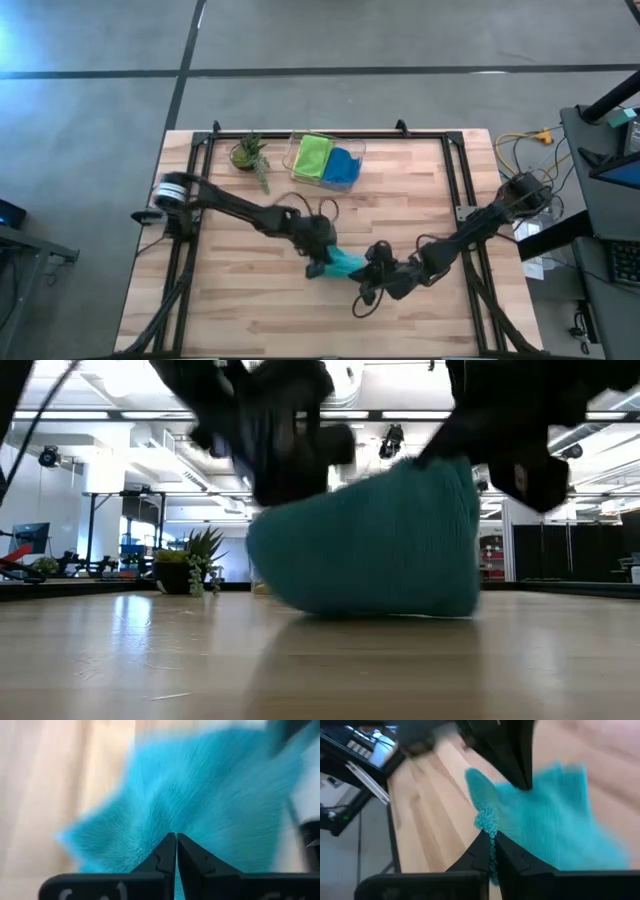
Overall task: Fold microfiber towels
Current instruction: Put the blue towel into the bin
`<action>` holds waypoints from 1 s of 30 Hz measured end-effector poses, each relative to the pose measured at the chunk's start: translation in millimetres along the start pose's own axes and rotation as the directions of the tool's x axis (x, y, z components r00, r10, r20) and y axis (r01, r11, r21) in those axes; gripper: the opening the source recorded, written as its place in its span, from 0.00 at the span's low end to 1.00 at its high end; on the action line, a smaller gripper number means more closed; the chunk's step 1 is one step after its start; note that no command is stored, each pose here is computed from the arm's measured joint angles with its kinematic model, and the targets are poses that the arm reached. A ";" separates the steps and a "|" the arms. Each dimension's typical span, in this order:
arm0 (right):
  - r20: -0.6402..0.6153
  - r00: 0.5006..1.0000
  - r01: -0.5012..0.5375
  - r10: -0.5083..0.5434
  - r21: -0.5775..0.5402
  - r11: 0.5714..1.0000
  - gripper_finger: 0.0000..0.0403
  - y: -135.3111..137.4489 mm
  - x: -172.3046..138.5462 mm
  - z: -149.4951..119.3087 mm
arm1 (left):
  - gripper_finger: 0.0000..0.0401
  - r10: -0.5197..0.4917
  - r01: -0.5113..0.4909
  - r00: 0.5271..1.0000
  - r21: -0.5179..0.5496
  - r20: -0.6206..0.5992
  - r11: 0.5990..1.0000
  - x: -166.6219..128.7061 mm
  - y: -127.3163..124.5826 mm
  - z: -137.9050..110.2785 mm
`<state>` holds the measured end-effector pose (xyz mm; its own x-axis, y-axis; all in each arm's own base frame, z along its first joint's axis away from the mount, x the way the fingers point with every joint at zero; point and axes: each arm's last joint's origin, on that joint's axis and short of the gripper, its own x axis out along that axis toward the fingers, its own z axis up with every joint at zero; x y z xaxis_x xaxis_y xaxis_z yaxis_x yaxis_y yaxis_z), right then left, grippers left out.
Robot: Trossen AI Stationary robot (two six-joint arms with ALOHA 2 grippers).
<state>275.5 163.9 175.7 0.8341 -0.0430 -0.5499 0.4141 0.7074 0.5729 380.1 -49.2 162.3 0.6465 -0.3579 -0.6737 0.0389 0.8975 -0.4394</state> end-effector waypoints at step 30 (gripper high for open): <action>0.206 0.976 0.124 -0.065 -0.285 0.951 0.02 -92.0 -46.6 287.8 | 0.00 0.329 -0.297 0.875 -0.143 0.354 0.944 -198.1 -21.9 -13.1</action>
<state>303.3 -102.3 323.6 0.8624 -0.2336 -0.4492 0.3931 0.8680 0.3034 241.2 -1.4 297.6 0.8483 0.0734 -0.5244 -0.2646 0.9166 -0.2997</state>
